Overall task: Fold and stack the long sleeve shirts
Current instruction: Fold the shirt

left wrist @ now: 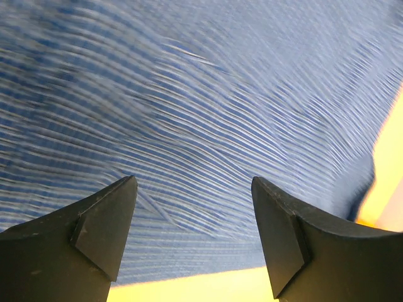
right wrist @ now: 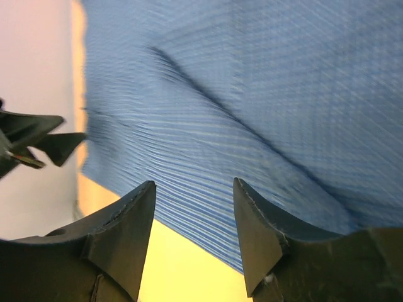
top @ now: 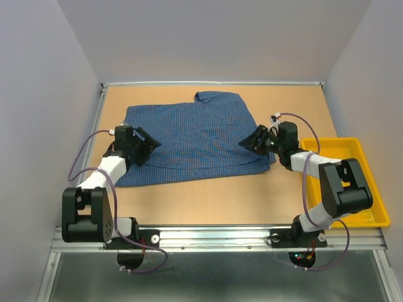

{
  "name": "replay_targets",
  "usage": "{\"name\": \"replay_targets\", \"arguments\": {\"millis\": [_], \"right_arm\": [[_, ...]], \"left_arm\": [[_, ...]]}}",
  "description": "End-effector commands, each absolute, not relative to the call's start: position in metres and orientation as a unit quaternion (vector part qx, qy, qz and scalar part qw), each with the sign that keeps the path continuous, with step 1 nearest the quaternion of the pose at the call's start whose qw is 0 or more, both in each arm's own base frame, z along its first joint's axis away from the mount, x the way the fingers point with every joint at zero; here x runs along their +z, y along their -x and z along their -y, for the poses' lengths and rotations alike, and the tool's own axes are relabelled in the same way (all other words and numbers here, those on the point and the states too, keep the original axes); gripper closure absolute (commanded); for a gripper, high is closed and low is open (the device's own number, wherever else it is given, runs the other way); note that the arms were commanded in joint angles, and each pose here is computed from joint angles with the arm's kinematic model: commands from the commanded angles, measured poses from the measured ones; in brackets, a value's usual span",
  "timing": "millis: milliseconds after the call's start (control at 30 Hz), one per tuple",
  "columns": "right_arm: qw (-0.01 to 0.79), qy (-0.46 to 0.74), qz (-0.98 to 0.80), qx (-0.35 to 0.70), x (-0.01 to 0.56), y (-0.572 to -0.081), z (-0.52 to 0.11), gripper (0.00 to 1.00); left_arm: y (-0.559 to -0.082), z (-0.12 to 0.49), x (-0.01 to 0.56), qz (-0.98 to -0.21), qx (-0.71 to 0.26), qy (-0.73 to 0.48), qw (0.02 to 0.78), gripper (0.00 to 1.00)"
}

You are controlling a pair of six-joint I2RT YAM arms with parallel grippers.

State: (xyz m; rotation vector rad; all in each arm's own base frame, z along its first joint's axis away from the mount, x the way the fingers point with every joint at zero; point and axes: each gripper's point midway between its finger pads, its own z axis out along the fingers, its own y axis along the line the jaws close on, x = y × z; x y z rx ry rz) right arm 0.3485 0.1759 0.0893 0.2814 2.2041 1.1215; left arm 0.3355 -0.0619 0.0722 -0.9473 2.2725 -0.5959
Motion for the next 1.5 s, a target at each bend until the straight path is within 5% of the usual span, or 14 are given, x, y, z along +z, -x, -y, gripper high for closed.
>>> {"name": "replay_targets", "arguments": {"millis": [0,200,467,900,1233,1467], "right_arm": [[0.376,-0.042,-0.777,0.502,0.174,-0.372,-0.227,0.42],[0.374,-0.013,-0.738,0.561,0.192,-0.398,-0.312,0.41],[0.340,-0.033,-0.736,0.584,0.134,-0.419,-0.360,0.41],[0.346,-0.091,-0.771,0.526,0.067,-0.433,-0.294,0.41],[0.332,-0.112,-0.793,0.497,0.033,-0.379,-0.227,0.41],[0.379,-0.087,-0.778,0.494,0.070,-0.354,-0.196,0.41]], "left_arm": [[-0.348,0.095,0.131,-0.847,-0.266,0.293,0.356,0.15],[-0.374,0.190,0.173,-0.834,-0.357,0.193,0.373,0.15],[-0.382,0.179,0.098,-0.864,-0.292,0.230,0.340,0.15],[-0.339,0.114,0.019,-0.873,-0.245,0.316,0.279,0.16],[-0.337,0.109,0.025,-0.863,-0.257,0.333,0.281,0.16],[-0.340,0.106,0.058,-0.858,-0.261,0.315,0.310,0.16]]}}
